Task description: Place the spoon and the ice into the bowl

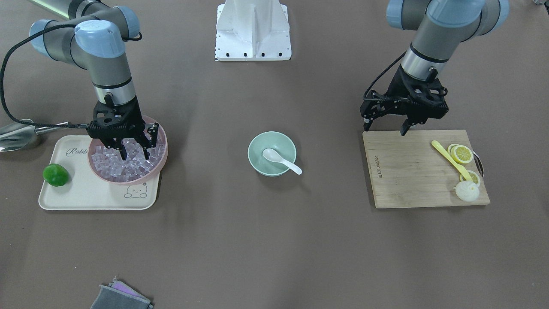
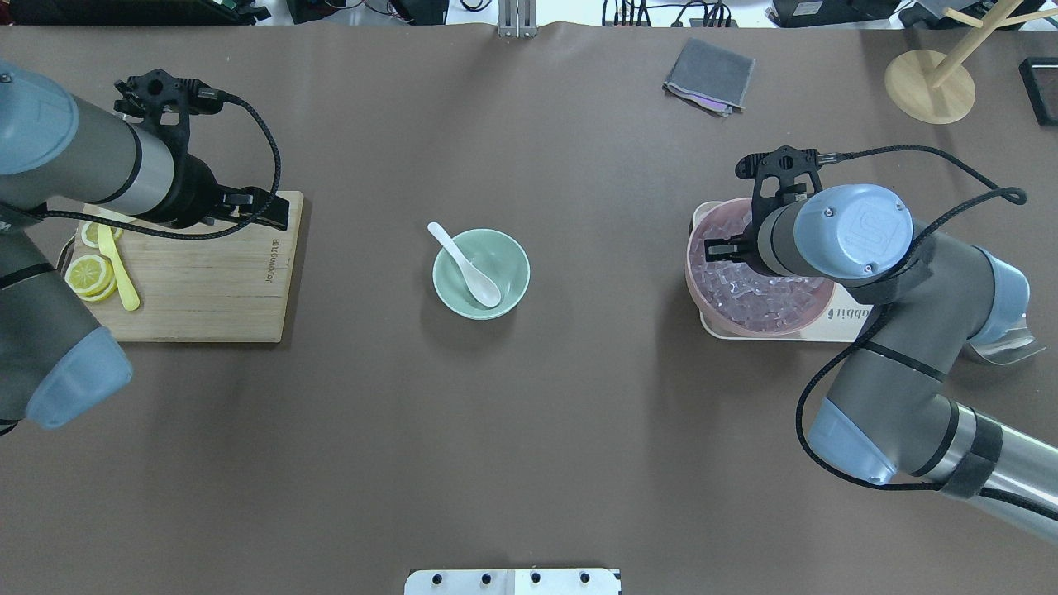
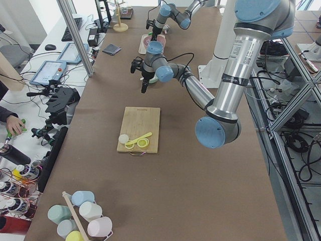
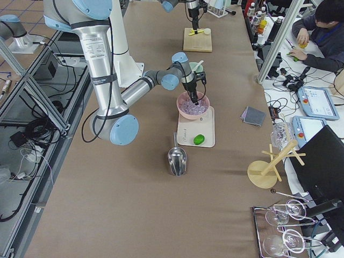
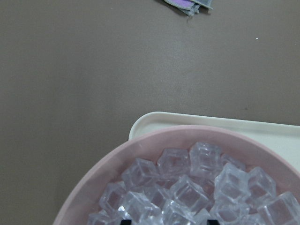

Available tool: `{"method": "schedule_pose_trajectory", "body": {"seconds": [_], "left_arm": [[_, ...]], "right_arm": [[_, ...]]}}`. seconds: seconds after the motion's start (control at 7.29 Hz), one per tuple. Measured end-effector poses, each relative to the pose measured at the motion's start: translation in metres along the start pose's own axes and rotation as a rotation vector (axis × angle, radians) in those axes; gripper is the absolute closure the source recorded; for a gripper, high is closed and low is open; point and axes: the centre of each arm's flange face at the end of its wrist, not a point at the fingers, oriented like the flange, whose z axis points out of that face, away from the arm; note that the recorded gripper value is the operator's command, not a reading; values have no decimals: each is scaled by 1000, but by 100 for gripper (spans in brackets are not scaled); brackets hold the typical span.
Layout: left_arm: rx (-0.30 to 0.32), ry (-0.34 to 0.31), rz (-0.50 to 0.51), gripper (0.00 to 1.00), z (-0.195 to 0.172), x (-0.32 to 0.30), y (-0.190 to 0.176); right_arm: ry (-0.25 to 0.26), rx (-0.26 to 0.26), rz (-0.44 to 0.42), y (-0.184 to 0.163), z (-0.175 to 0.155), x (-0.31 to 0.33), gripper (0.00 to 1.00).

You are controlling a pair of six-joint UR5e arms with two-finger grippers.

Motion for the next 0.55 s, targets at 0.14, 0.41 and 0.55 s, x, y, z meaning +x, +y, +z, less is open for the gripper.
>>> {"method": "schedule_pose_trajectory", "body": {"seconds": [0.14, 0.41, 0.55], "left_arm": [[1, -1, 0, 2, 0, 0, 0], [2, -3, -1, 2, 0, -1, 0], [3, -3, -1, 2, 0, -1, 0]], "right_arm": [[-1, -1, -1, 1, 0, -2, 43], [-4, -4, -4, 3, 1, -5, 52], [-5, -6, -6, 4, 1, -6, 71]]}}
